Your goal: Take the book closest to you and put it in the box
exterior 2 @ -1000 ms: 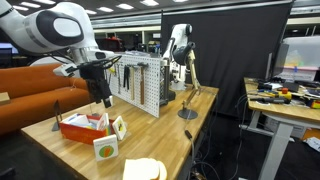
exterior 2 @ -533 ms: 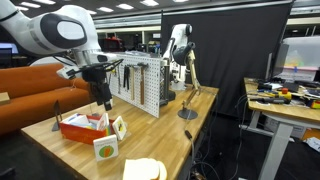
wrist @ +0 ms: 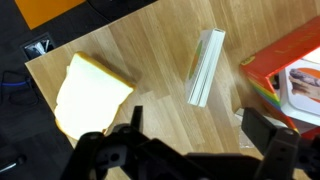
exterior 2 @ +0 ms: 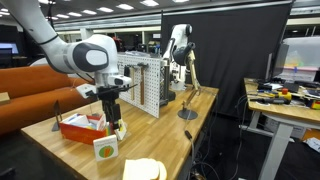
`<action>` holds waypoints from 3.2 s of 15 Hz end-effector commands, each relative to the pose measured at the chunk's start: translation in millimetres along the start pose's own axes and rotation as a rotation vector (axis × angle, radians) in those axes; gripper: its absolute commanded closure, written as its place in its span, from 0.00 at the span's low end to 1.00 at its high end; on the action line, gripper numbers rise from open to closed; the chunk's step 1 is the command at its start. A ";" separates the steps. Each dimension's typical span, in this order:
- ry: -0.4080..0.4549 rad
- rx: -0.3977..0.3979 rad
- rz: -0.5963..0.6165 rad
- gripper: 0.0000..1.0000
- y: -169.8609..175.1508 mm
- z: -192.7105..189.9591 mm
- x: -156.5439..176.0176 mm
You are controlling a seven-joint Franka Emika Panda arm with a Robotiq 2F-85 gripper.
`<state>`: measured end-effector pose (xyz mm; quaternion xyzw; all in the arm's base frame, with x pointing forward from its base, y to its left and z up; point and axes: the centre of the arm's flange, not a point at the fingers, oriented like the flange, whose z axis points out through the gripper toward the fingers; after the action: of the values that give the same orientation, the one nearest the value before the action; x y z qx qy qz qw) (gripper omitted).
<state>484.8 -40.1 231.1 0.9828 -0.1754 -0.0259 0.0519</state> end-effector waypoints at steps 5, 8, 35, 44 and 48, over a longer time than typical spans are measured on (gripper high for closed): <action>-0.136 0.035 0.007 0.00 -9.8 57.4 25.4; -0.173 0.040 0.016 0.00 -11.5 75.5 26.8; -0.131 0.064 -0.075 0.96 -0.1 22.4 31.0; 0.198 -0.078 -0.483 0.96 -49.3 -125.7 22.5; 0.293 -0.113 -0.687 0.96 -96.3 -148.4 1.8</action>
<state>534.8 45.2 363.6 0.9856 0.1082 0.0690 0.1100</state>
